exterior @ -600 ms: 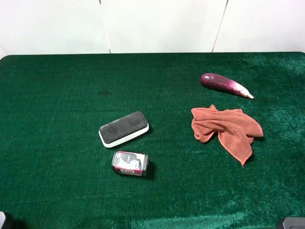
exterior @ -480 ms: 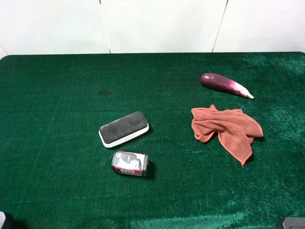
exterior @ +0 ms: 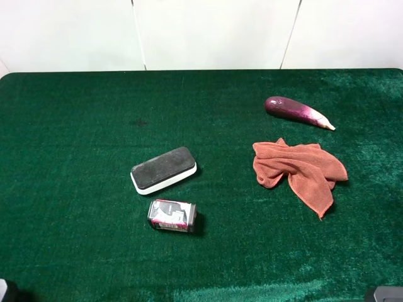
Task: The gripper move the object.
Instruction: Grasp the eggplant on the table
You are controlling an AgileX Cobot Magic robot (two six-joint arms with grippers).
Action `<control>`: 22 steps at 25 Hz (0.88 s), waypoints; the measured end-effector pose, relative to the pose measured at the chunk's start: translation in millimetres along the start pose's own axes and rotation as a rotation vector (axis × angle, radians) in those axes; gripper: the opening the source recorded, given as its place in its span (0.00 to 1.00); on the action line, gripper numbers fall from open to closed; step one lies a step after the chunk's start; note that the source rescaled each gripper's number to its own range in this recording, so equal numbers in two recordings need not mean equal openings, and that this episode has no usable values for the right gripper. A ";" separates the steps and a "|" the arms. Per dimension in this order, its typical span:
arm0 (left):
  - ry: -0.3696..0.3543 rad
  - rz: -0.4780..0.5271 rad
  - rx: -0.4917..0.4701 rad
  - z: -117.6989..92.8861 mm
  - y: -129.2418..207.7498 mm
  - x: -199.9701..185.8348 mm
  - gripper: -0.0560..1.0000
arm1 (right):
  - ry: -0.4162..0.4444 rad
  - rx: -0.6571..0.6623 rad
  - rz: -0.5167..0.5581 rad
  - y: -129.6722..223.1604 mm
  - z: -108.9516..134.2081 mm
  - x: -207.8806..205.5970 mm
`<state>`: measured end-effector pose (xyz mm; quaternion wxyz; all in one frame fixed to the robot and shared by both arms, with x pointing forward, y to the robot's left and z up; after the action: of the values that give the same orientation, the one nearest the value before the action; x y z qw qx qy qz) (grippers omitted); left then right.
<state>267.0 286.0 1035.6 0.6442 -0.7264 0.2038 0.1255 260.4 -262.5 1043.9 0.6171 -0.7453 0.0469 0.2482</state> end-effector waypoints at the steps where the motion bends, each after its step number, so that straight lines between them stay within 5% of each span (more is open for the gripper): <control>1: 0.000 0.000 0.000 0.0 0.0 0.0 1.00 | 0.000 0.000 0.000 0.0 0.0 0.0; 22: 0.016 0.078 0.052 -2.7 -18.4 17.0 1.00 | -0.001 0.001 0.000 -0.1 0.1 0.0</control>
<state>290.3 282.6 1044.7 0.6558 -0.7021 0.2402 0.1391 260.3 -262.4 1044.0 0.6173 -0.7450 0.0465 0.2484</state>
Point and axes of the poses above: a point on each arm's last joint axis where the gripper is mounted, x pointing out along that axis toward the gripper, z along the wrist's bending axis when the last joint is at zero, y = z × x, the point moved 4 cm from there along x, pointing out along that axis toward the gripper, and after that the axes turned 10 degrees about -x, right-handed, at the moved point
